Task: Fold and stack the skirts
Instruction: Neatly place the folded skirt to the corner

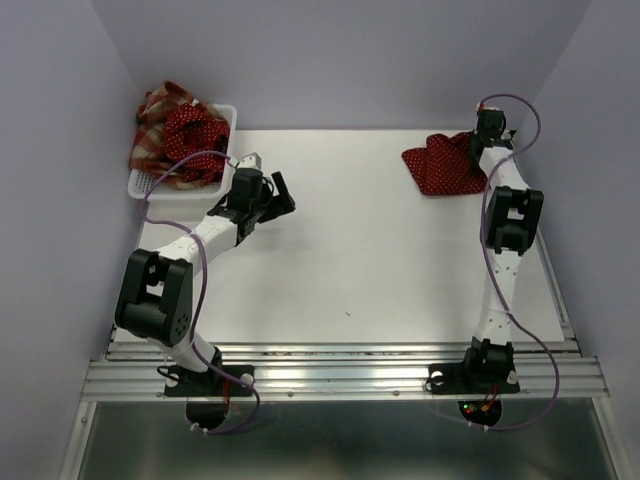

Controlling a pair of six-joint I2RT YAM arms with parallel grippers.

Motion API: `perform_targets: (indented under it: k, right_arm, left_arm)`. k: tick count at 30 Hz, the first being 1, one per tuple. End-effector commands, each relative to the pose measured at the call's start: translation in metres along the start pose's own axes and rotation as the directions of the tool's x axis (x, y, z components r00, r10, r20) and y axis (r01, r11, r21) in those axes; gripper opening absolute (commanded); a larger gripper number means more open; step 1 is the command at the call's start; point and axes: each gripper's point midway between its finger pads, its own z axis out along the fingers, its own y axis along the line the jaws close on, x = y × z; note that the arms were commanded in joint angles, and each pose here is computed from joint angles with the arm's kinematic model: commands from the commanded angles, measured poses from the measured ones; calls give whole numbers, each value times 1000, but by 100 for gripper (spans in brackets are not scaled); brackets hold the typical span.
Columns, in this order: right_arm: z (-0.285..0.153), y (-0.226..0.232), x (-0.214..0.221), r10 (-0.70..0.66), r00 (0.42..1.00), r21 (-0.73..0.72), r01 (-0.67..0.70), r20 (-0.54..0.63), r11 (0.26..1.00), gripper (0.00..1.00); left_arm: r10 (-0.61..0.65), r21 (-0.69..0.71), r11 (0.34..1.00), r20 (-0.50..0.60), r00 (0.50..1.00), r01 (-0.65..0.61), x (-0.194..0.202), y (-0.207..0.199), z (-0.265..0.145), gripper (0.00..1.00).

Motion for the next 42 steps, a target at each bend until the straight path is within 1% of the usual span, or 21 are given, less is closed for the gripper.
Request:
perform_targets:
  k: [1,4,8,14,18,19,20,22,23,24,25,26,27,28,29,31,35,36,38,40,42]
  right_arm:
    - [14,-29,-16,27,998,74,-31,54,997,8]
    - [24,-42,-13,69,996,100,-75,59,992,9]
    - [31,-39,-13,122,989,60,-127,79,990,9]
    - [38,-33,-28,136,979,25,-141,150,990,17]
    - [38,-27,-35,156,971,-15,-155,181,988,40]
    - [38,-27,-37,150,971,-15,-150,185,989,50]
    - [35,-28,-42,156,968,-17,-155,196,988,54]
    - [22,-33,-57,164,961,-22,-164,223,986,58]
    - [17,-35,-63,171,957,-24,-170,235,985,67]
    - [10,-38,-71,177,952,-24,-177,251,984,72]
    - [-4,-44,-88,191,940,-29,-191,283,981,73]
    - [-12,-44,-96,201,934,-44,-197,297,979,77]
    - [-20,-44,-105,212,926,-65,-201,312,977,83]
    - [-28,-42,-114,220,919,-97,-199,326,975,95]
    - [-44,-43,-126,234,908,-123,-204,346,971,100]
    - [-68,-39,-143,247,894,-166,-198,373,966,100]
    - [-86,-26,-142,208,905,-126,-173,371,977,100]
    - [-86,-27,-140,197,909,-95,-174,368,980,100]
    - [-84,-17,-134,172,921,-97,-147,350,984,100]
    - [-80,8,-129,162,932,-141,-121,324,983,100]
    - [-75,19,-119,160,943,-155,-118,293,981,100]
  left_arm:
    - [12,53,998,51,999,-14,-26,-15,6,99]
    - [10,66,998,43,999,-13,-28,-17,11,99]
    - [15,87,996,43,999,-18,-32,-22,16,99]
    - [15,93,995,38,999,-18,-33,-23,20,99]
    - [13,97,995,37,999,-16,-33,-24,20,99]
    - [13,101,995,35,999,-17,-33,-24,20,99]
    - [13,105,994,38,999,-17,-34,-25,19,99]
    - [15,111,994,38,999,-19,-35,-27,17,99]
    - [15,117,993,45,999,-20,-37,-29,15,99]
    - [13,122,992,49,999,-19,-39,-30,13,99]
    - [13,127,992,51,999,-19,-40,-31,12,99]
    - [11,136,990,61,998,-19,-43,-33,7,99]
    - [11,141,990,67,998,-20,-44,-34,5,99]
    - [9,145,989,73,997,-19,-45,-35,4,99]
    - [8,149,989,80,997,-20,-46,-36,1,99]
    - [9,150,988,85,996,-22,-47,-36,-2,99]
    - [13,153,988,94,995,-28,-49,-37,-9,99]
    - [15,154,988,96,995,-29,-49,-37,-10,99]
    - [19,147,989,102,995,-33,-49,-35,-14,99]
    - [21,137,990,103,994,-35,-49,-33,-14,99]
    - [26,131,991,105,994,-40,-49,-31,-15,99]
